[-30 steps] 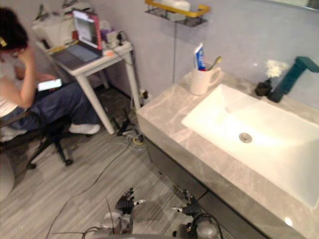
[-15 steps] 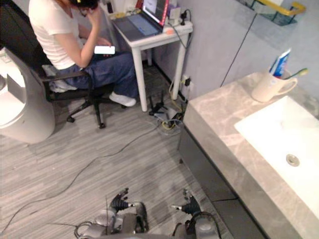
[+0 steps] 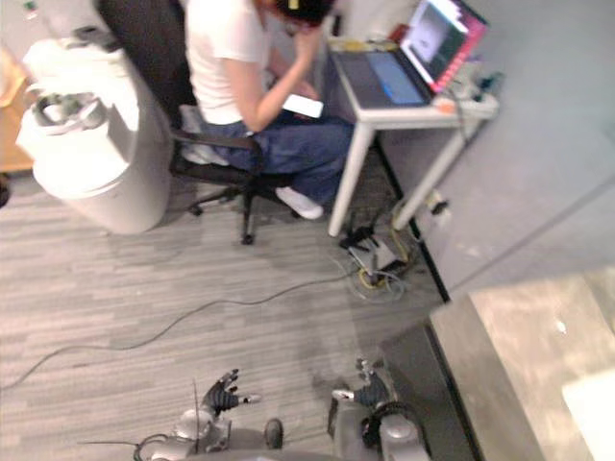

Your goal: Organize washtable

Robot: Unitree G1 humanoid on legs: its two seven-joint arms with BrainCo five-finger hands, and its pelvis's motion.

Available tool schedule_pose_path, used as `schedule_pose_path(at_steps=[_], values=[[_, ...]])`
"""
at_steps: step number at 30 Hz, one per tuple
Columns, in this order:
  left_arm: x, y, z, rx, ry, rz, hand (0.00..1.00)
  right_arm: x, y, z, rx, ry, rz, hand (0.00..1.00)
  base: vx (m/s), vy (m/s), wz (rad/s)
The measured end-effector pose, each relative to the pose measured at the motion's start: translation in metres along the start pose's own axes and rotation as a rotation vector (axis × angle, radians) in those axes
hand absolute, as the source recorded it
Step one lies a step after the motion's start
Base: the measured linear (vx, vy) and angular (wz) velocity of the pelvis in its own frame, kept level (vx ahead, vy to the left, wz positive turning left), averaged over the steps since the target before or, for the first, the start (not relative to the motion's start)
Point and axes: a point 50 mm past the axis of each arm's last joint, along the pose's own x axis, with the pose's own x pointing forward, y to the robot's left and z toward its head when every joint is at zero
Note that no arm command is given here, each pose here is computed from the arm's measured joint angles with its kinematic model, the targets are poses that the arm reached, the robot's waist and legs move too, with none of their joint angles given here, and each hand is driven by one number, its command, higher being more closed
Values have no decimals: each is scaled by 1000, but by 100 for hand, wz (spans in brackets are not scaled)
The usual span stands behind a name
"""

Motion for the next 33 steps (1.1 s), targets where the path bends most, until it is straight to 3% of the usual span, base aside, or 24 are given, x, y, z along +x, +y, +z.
schedule_pose_path(at_steps=[4,8,13,24,33], values=[[0,13,-2,-22,0,56,0,-1,7,-2,5,3,36,0,439,-432,197],[1,6,2,-67,-11,59,0,5,-6,14,-15,-48,3,0,268,-458,152],[3,-12,10,-23,-37,-6,0,-5,-16,-3,6,-10,-35,0,43,-268,166],[-7,19,-20,8,58,84,0,-4,3,-15,36,41,7,0,-15,92,58],[-11,36,-28,-71,78,161,0,-1,19,-10,8,36,62,0,-36,40,1]])
